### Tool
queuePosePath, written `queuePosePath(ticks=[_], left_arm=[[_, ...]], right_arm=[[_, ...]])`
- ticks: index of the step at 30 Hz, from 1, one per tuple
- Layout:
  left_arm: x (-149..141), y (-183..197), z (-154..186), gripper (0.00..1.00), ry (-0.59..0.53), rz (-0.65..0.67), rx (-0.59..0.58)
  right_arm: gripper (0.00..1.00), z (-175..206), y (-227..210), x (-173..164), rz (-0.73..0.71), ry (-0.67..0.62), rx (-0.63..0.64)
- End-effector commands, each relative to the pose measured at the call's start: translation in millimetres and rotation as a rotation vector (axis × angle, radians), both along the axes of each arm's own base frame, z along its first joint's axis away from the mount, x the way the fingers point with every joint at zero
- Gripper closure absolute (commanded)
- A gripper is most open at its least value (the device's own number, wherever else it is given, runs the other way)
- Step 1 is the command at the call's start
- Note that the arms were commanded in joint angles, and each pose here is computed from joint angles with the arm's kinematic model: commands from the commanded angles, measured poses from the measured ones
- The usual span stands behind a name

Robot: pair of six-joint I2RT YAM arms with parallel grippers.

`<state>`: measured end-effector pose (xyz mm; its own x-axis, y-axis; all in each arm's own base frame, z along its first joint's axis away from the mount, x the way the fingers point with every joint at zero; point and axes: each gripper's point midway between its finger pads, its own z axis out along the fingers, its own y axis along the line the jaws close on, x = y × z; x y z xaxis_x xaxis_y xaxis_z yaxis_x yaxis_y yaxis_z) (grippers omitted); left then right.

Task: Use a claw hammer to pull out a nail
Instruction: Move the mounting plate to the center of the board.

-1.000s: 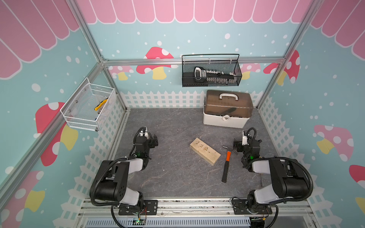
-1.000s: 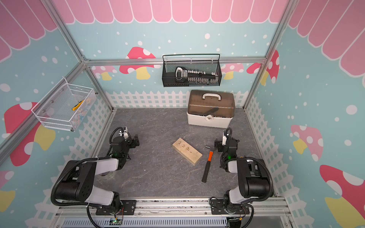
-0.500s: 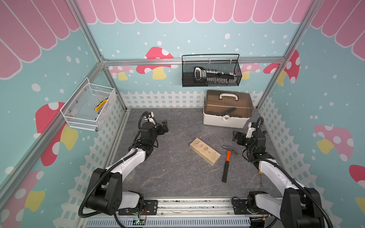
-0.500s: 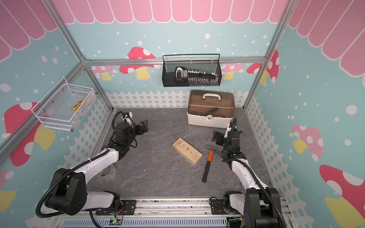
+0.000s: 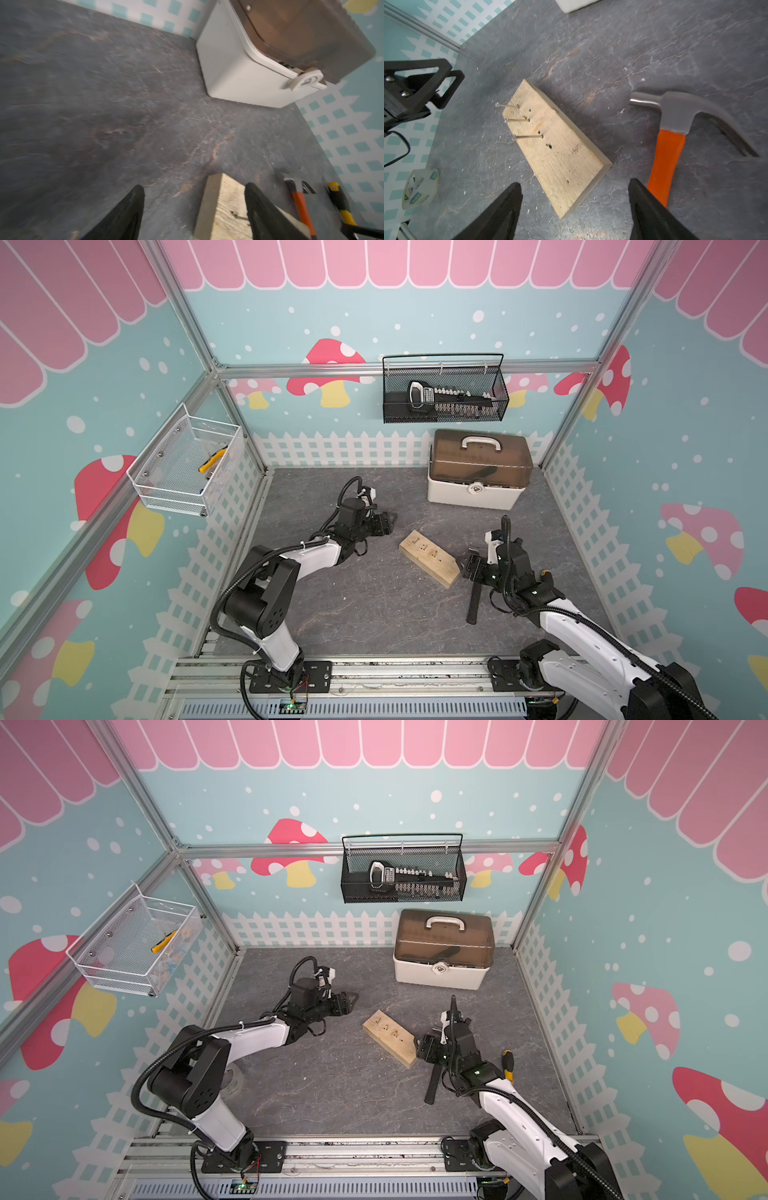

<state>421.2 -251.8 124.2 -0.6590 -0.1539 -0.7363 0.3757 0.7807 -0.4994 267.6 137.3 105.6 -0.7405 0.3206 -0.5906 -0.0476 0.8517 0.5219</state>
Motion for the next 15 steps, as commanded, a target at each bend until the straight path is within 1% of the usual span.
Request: queuePosePath(ticks=[1, 4, 9, 15], left_arm=[[-8, -36, 10, 0.31, 0.026, -0.141, -0.138], [-10, -41, 2, 0.37, 0.054, -0.156, -0.174], [-15, -45, -9, 0.42, 0.104, -0.175, -0.199], [-24, -46, -37, 0.45, 0.193, -0.202, -0.183]], right_arm=[[0.29, -7, 7, -5, -0.015, 0.041, 0.052], [0.36, -13, 13, -4, -0.003, 0.049, 0.063], [0.39, -30, 24, 0, 0.033, 0.099, 0.040], [0.41, -37, 33, 12, 0.049, 0.103, 0.011]])
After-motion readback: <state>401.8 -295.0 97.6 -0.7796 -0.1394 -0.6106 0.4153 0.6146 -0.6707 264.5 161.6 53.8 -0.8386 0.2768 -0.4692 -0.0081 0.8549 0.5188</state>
